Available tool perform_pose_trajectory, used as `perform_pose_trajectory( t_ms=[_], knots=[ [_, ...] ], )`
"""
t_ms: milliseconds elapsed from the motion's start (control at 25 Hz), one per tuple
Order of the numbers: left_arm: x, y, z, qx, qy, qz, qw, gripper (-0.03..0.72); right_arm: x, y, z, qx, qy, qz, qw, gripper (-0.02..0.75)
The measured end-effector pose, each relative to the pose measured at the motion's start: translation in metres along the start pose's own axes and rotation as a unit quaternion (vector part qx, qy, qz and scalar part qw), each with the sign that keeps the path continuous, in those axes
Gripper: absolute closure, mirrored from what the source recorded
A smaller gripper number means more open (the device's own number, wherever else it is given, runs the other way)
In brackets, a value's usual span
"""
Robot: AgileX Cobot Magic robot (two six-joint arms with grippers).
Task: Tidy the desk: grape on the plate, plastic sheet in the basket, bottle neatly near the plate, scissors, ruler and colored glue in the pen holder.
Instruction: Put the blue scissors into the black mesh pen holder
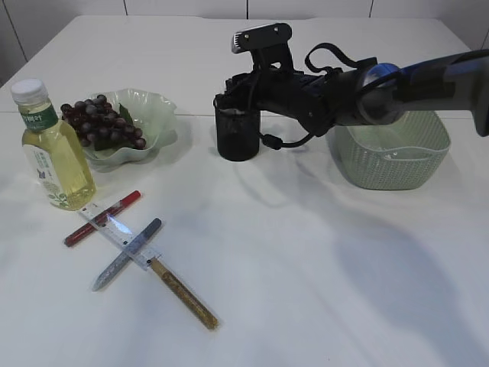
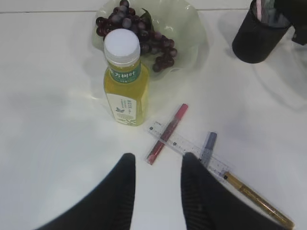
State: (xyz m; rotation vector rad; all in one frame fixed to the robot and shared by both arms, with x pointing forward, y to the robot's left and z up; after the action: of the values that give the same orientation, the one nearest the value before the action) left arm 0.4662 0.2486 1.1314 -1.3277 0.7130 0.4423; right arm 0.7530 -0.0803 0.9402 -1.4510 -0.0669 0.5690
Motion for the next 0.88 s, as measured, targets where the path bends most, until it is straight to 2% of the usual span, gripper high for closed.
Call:
perform_pose_trajectory(
  t_ms=[160, 360, 640, 880],
  knots=[
    [0.000, 0.000, -0.001, -0.003, 0.003, 0.000, 1.000, 0.449, 0.000, 0.002, 0.000, 0.009, 0.002, 0.007, 1.000, 0.369],
    [0.000, 0.000, -0.001, -0.005, 0.005, 0.000, 1.000, 0.449, 0.000, 0.000, -0.001, 0.010, 0.010, 0.022, 1.000, 0.353],
    [0.000, 0.000, -0.001, -0.005, 0.006, 0.000, 1.000, 0.449, -0.014, -0.028, 0.001, 0.012, 0.020, 0.027, 0.999, 0.365],
    [0.000, 0.002, -0.003, -0.011, 0.012, 0.010, 1.000, 0.449, -0.047, -0.055, 0.001, 0.040, 0.056, 0.103, 0.992, 0.407]
  ],
)
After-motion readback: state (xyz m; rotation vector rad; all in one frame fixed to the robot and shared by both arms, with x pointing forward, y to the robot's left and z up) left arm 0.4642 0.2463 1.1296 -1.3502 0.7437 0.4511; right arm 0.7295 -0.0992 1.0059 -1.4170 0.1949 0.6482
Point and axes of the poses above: a point on each arm's last joint axis where the gripper is mounted, x pointing out along that axis toward the gripper, z along the wrist's bending axis when the last joint is at zero, y = z × x, the point moved 2 cm from there along x, pointing out along that axis toward the gripper, and after that the axes turned 12 degrees about x, right-handed, at the moved point
